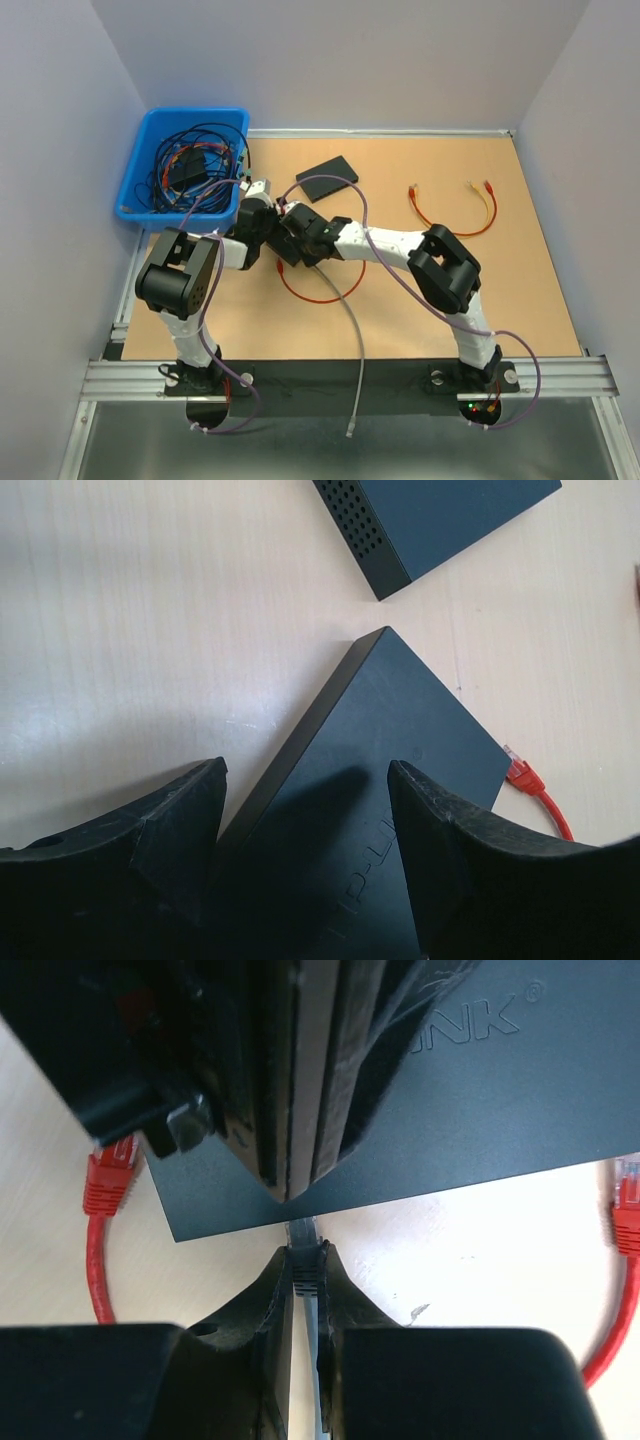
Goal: Insert the plug into the switch port
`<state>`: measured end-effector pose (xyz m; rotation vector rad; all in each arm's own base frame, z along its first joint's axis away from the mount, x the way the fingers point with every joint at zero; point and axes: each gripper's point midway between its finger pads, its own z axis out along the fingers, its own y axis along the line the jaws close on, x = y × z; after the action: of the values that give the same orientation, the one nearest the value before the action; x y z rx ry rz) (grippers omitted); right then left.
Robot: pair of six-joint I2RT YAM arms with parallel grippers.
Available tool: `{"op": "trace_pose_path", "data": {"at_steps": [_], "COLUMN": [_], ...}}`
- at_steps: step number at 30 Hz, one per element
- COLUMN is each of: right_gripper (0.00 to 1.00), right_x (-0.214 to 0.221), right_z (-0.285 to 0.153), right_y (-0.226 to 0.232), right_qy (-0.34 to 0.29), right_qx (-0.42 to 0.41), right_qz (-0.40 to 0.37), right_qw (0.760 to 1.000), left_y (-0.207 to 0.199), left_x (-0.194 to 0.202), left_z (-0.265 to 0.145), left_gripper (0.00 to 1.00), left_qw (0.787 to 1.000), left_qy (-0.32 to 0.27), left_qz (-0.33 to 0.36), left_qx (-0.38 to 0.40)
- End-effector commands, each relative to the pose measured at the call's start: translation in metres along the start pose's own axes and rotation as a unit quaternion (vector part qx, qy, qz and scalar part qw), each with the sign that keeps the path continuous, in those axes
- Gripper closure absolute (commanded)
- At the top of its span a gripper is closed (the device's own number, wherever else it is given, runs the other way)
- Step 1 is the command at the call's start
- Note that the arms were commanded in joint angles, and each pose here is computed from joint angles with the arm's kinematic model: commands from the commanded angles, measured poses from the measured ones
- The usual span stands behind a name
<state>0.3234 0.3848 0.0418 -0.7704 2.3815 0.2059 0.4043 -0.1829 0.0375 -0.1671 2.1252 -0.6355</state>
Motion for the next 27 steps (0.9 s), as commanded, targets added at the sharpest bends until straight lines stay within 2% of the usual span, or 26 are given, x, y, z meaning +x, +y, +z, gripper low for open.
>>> {"op": "trace_pose_path", "data": {"at_steps": [1, 6, 11, 14, 15, 19, 27], "right_gripper": [1.00, 1.00, 1.00, 1.00, 0.99, 1.00, 1.00], "right_x": [-0.136, -0.150, -0.176, -0.168, -0.181, -0.182, -0.200], "right_z": [-0.016, -0.014, -0.038, -0.039, -0.054, -0.073, -0.063], "right_y": [0.006, 0.015, 0.024, 0.027, 0.030, 0.031, 0.027], "right_qy": [-0.212, -0.222, -0.296, -0.307, -0.341, -0.387, -0.403], "right_qx": [-0.006, -0.025, -0.063, -0.076, -0.091, -0.111, -0.088], "right_qz": [0.063, 0.064, 0.050, 0.034, 0.030, 0.023, 0.019], "right_qw": [0.975, 0.973, 0.952, 0.948, 0.935, 0.915, 0.911], "left_y": [0.006, 0.003, 0.002, 0.001, 0.002, 0.000, -0.001], "left_x": [0.108, 0.113, 0.116, 0.116, 0.116, 0.118, 0.120], "left_z": [-0.030, -0.028, -0.027, -0.026, -0.026, -0.025, -0.026], "left_gripper": [0.25, 0.26, 0.26, 0.26, 0.26, 0.26, 0.27], "left_qw": [0.981, 0.978, 0.977, 0.977, 0.977, 0.976, 0.975], "left_qy": [0.190, 0.202, 0.207, 0.208, 0.209, 0.213, 0.217], "left_qz": [-0.046, -0.044, -0.043, -0.044, -0.043, -0.042, -0.040], "left_qx": [-0.018, -0.007, -0.005, -0.003, -0.003, 0.001, 0.001]}}
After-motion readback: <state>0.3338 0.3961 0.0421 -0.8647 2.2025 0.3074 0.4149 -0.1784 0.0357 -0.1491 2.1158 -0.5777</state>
